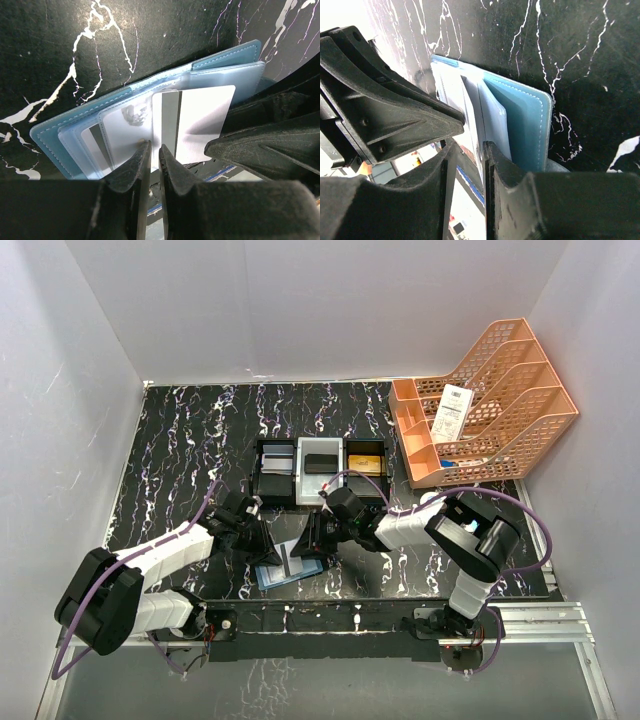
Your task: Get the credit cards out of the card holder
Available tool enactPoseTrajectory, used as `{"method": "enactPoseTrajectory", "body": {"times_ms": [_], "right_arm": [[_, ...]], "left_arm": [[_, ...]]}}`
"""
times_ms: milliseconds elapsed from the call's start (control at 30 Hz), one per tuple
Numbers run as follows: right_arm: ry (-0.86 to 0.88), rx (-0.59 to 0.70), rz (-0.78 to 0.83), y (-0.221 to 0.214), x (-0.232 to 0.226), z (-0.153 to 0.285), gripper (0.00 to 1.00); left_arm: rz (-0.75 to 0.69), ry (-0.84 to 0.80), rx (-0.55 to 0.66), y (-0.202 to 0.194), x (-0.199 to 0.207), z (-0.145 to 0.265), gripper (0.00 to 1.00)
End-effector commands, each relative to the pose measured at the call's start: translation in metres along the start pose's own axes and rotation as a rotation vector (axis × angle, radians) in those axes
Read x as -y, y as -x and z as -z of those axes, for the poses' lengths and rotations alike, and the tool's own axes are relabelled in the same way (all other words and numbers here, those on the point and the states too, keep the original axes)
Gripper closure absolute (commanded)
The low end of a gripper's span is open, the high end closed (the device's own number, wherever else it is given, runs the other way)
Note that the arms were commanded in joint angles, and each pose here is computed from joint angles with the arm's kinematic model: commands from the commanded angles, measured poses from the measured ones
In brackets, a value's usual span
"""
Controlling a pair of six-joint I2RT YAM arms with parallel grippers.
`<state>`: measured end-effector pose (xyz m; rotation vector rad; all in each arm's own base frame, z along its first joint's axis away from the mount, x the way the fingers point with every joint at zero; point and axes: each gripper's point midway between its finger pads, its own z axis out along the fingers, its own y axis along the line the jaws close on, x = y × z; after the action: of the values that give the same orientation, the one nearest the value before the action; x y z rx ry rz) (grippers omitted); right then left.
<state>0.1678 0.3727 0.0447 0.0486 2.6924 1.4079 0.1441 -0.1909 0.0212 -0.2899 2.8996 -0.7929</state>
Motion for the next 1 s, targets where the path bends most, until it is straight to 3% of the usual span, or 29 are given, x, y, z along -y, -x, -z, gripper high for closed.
{"method": "enactPoseTrajectory", "body": {"times_ms": [0,467,700,967], "right_arm": [[0.063,0.03,0.037,0.01,-0.023,-0.004,0.75],[0.023,0.026,0.037,0.004,-0.012,-0.012,0.8],[-0.003,0.046,0.03,0.005,-0.007,-0.01,0.77],[0.026,0.047,0.053,0.008,-0.022,-0.004,0.91]], "left_arm": [[-0.009,0.076,-0.029,-0.008,-0.017,0.001,0.88],[-0.008,0.076,-0.026,-0.007,-0.016,0.001,0.88],[-0.006,0.08,-0.029,-0.009,-0.018,0.001,0.89],[-0.009,0.078,-0.03,-0.008,-0.016,0.001,0.89]]}}
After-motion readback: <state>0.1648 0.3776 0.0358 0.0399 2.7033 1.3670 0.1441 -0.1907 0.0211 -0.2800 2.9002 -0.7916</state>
